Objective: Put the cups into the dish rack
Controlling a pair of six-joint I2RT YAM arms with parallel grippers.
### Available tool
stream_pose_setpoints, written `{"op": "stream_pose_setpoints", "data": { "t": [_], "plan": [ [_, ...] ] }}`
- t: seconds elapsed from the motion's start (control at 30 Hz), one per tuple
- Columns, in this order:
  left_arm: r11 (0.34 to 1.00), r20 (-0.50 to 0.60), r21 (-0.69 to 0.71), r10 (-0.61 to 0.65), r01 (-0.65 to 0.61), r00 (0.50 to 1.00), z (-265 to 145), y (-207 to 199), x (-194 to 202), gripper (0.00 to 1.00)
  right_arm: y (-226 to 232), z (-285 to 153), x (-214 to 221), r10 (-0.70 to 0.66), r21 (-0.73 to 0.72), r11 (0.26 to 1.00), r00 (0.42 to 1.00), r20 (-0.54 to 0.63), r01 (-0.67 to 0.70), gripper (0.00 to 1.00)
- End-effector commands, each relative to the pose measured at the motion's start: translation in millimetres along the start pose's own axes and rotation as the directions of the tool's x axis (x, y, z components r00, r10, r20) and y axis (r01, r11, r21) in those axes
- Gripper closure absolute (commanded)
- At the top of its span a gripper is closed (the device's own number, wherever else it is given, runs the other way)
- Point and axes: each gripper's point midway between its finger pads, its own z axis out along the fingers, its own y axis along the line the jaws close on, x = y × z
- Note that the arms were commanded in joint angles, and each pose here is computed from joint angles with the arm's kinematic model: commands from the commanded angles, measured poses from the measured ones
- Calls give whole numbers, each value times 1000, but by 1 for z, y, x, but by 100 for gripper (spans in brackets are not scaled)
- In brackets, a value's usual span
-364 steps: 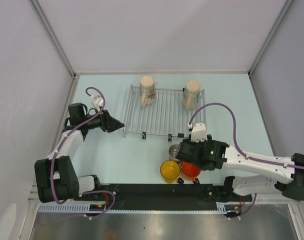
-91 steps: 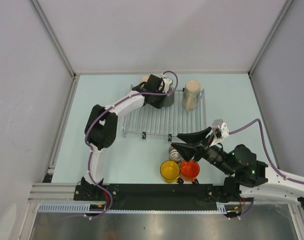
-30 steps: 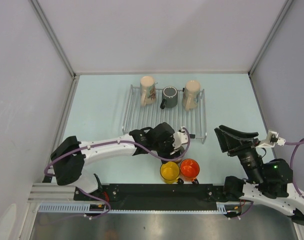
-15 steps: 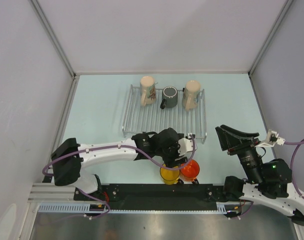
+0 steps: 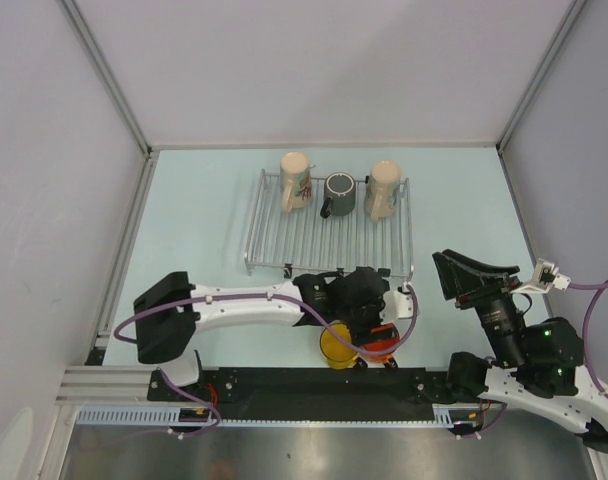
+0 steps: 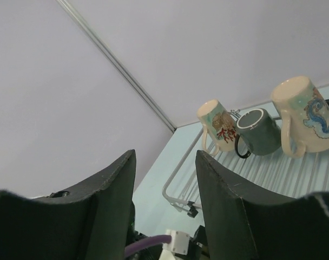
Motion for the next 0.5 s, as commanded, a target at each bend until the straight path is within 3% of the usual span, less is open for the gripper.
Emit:
{"op": "stream_pose_setpoints", "data": {
  "t": [0.0,0.27,0.47],
  "plan": [
    [999,55,20,40,-42,998,12,-2,-26,24,-5,-2,-19,29,44,999,999,40,-30,47],
    [998,-5,41,47,-47,999,42,-6,-13,26,-6,-2,-18,26,47,998,999,38,-28,49],
    [997,-46,66,51,-48,998,58,-12,2,38,-8,-2,-17,28,60,998,999,37,-31,52]
  ]
}}
